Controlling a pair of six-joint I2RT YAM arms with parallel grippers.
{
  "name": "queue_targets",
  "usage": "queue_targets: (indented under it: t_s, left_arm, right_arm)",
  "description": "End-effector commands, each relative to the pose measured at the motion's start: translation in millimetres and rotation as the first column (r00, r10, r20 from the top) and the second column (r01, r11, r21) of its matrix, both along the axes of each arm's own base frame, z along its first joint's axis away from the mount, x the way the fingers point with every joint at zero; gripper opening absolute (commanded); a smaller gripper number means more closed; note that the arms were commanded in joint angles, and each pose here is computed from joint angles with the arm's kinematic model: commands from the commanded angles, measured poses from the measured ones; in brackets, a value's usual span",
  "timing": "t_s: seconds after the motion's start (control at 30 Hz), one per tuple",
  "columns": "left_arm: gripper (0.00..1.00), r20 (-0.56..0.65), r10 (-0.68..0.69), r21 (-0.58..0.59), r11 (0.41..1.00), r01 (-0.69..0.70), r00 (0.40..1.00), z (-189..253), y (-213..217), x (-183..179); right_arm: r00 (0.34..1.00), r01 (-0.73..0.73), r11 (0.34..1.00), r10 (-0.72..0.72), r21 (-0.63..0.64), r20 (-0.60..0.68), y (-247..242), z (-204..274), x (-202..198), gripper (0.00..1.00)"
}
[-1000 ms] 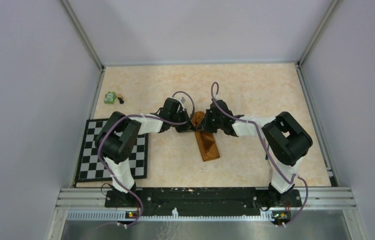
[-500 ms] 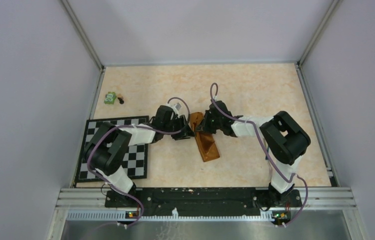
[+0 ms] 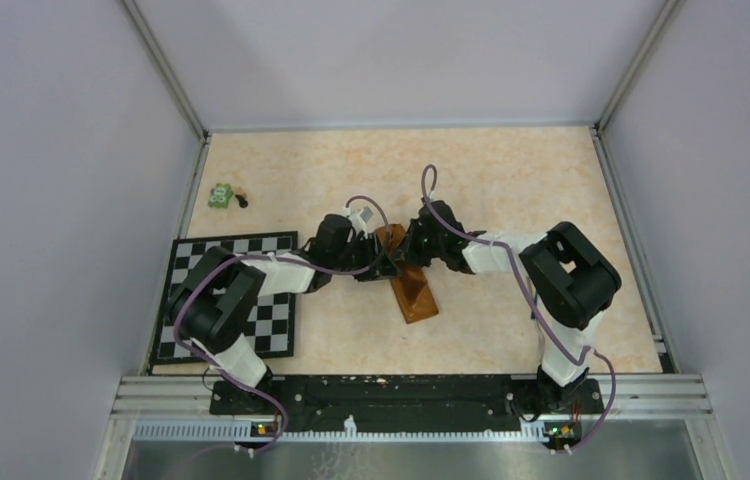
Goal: Fold the napkin into a case and place the utensils inside
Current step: Fold the 2/3-rectangle-folded napkin at the center of the board.
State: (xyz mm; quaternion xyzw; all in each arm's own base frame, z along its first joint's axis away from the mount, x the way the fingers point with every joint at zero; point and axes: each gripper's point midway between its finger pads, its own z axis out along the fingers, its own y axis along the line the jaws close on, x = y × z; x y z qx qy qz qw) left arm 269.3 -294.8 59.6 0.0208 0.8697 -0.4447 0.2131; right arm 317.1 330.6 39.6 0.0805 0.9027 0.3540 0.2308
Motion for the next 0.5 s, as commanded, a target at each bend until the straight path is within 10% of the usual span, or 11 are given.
queue_targets:
  t_s: [0.0, 0.33, 0.47]
  left_arm:
    - [0.37, 0.021, 0.016, 0.009, 1.000, -0.017, 1.000, 3.1, -7.0, 14.4]
    - [0.39, 0.015, 0.043, 0.094, 0.995, -0.044, 0.999, -8.7, -5.2, 21.8]
    - [0.19, -0.009, 0.061, 0.113, 0.992, -0.060, 0.998, -16.9, -5.6, 23.5]
  right_arm:
    - [0.999, -0.004, 0.999, 0.003, 0.053, 0.033, 9.2, 15.8, 4.4, 0.00]
    - [0.999, -0.008, 0.998, 0.006, 0.060, 0.035, 10.8, 17.7, 4.7, 0.00]
    - [0.999, -0.016, 0.998, 0.014, 0.059, 0.032, 12.1, 17.1, 4.1, 0.00]
